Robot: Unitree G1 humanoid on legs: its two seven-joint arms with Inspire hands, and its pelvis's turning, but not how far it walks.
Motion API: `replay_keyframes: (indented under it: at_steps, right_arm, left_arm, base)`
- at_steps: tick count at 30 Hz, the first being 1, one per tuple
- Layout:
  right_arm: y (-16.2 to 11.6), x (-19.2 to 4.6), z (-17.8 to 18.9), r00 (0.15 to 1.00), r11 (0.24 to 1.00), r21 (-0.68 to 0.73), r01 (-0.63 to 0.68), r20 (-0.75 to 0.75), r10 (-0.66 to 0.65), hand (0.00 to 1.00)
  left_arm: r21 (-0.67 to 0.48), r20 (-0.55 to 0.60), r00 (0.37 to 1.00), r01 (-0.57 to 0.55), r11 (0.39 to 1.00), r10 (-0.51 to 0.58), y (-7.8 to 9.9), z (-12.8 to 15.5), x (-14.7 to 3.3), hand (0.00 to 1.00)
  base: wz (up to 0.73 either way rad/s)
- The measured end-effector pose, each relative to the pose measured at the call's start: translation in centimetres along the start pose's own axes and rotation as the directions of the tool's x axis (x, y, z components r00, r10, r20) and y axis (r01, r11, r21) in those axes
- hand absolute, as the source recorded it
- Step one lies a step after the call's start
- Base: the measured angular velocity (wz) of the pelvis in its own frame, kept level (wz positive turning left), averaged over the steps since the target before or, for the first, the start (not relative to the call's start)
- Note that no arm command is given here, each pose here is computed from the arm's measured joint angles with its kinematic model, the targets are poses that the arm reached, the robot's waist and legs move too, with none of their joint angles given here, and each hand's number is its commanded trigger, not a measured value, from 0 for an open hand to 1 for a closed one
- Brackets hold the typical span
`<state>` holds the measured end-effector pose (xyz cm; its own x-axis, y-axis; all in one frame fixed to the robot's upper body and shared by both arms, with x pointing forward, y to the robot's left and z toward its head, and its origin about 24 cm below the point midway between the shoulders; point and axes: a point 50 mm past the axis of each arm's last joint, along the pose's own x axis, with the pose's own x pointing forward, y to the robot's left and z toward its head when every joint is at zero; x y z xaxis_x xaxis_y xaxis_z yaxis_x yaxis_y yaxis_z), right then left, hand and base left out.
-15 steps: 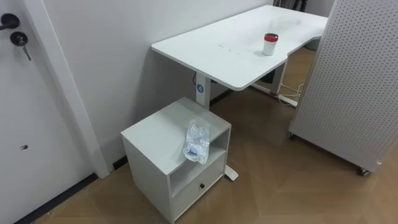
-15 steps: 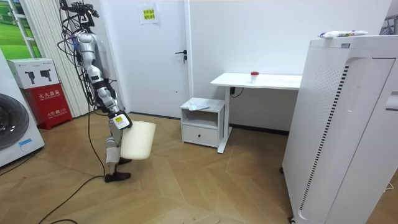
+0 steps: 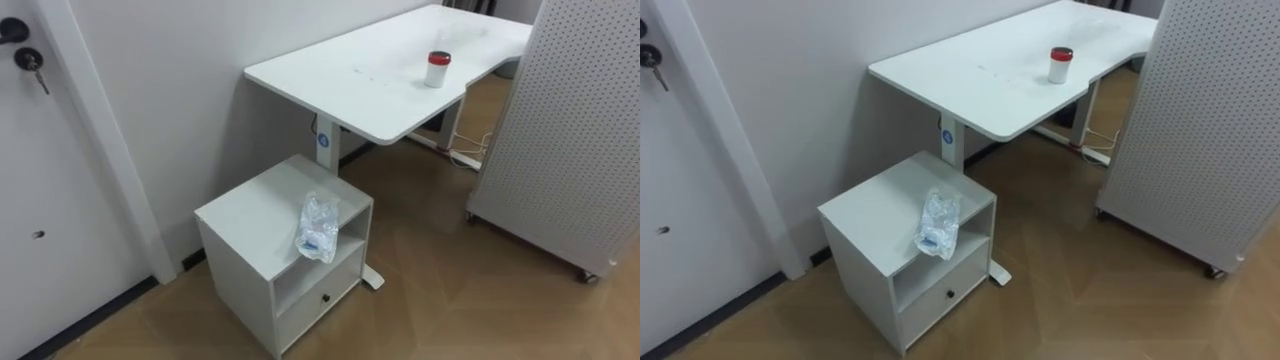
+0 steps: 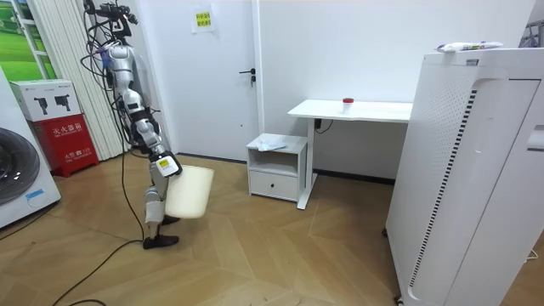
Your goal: Pick garbage
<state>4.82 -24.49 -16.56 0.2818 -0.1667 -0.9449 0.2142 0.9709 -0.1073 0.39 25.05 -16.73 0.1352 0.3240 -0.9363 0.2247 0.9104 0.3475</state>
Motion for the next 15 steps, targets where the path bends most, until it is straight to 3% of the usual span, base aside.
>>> replay_keyframes:
  at_steps: [9, 15]
  right_arm:
    - [-0.07, -0.04, -0.43, 1.0, 0.999, 0.039, 0.003, -0.021, -0.002, 1.0]
    - [-0.04, 0.0, -0.38, 0.999, 0.999, 0.04, 0.003, -0.035, -0.002, 1.0]
  left_arm:
    - [0.001, -0.035, 0.999, 0.02, 1.0, -0.02, -0.31, -0.83, -0.11, 0.0]
    - [0.001, -0.016, 0.999, 0.029, 1.0, -0.029, -0.16, 0.03, 0.02, 0.0]
  base:
    - [0.0]
    - [0.14]
